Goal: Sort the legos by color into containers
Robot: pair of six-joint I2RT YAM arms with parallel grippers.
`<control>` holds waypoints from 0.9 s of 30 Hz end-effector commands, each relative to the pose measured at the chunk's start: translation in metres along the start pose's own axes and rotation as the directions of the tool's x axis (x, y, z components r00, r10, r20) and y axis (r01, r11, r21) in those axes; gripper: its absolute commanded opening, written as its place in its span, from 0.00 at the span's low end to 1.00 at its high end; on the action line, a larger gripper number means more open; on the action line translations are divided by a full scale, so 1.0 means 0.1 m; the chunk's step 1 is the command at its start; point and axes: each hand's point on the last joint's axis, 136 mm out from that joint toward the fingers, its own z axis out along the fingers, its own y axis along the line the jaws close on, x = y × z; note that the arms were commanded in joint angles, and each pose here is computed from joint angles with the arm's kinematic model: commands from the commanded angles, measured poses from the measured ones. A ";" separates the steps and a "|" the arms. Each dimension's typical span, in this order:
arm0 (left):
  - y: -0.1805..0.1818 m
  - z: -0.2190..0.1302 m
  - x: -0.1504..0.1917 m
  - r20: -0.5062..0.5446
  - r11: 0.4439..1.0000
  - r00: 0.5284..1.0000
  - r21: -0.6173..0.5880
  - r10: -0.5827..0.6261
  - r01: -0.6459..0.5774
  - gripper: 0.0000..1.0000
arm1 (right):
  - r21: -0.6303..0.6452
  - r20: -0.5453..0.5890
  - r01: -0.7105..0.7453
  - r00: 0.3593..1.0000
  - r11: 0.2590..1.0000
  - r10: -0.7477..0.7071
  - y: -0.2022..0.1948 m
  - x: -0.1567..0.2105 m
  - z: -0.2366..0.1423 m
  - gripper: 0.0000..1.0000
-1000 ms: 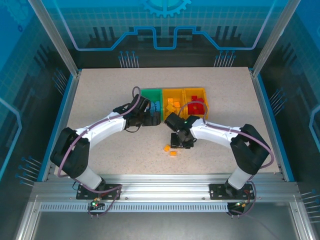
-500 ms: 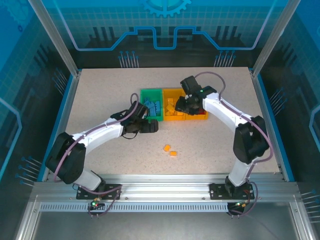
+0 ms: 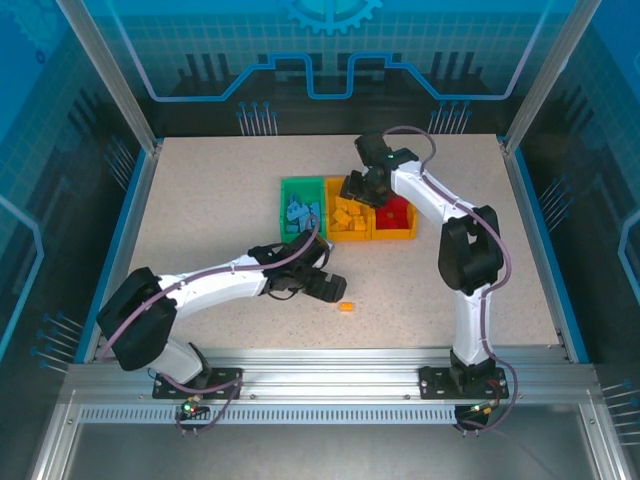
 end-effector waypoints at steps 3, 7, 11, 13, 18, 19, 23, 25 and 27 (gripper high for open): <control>-0.03 0.06 0.15 -0.075 0.999 0.997 -0.046 -0.004 0.000 0.96 | -0.018 -0.042 0.026 0.999 1.000 -0.027 0.08 0.04 -0.06 0.78; -0.12 0.18 0.20 -0.108 1.000 0.994 -0.004 0.029 -0.030 0.92 | -0.051 -0.028 0.043 0.999 0.998 -0.044 0.15 0.09 -0.21 0.78; -0.16 0.28 0.19 -0.124 0.999 0.991 0.013 0.043 -0.042 0.90 | -0.074 -0.002 0.049 0.999 0.996 -0.049 0.13 0.17 -0.41 0.80; -0.16 0.34 0.19 -0.134 0.999 0.990 0.008 0.049 -0.048 0.86 | -0.085 0.015 0.048 0.999 0.995 -0.047 0.11 0.20 -0.52 0.80; -0.17 0.48 0.16 -0.158 0.998 0.986 0.000 0.058 -0.059 0.82 | -0.091 0.047 0.065 0.997 0.994 -0.061 0.02 0.31 -0.75 0.85; -0.19 0.50 0.15 -0.158 0.998 0.986 0.004 0.060 -0.060 0.80 | -0.089 0.054 0.071 0.996 0.993 -0.067 0.00 0.34 -0.80 0.85; -0.20 0.60 0.13 -0.176 0.997 0.982 -0.001 0.070 -0.071 0.71 | -0.056 0.089 0.062 0.994 0.997 -0.057 -0.22 0.44 -0.98 0.88; -0.20 0.63 0.13 -0.183 0.997 0.981 -0.004 0.071 -0.073 0.64 | -0.048 0.100 0.048 0.994 0.998 -0.043 -0.34 0.48 -1.05 0.88; -0.19 0.65 0.13 -0.186 0.997 0.980 -0.007 0.071 -0.074 0.56 | -0.035 0.106 0.025 0.994 0.999 -0.022 -0.49 0.54 -1.10 0.89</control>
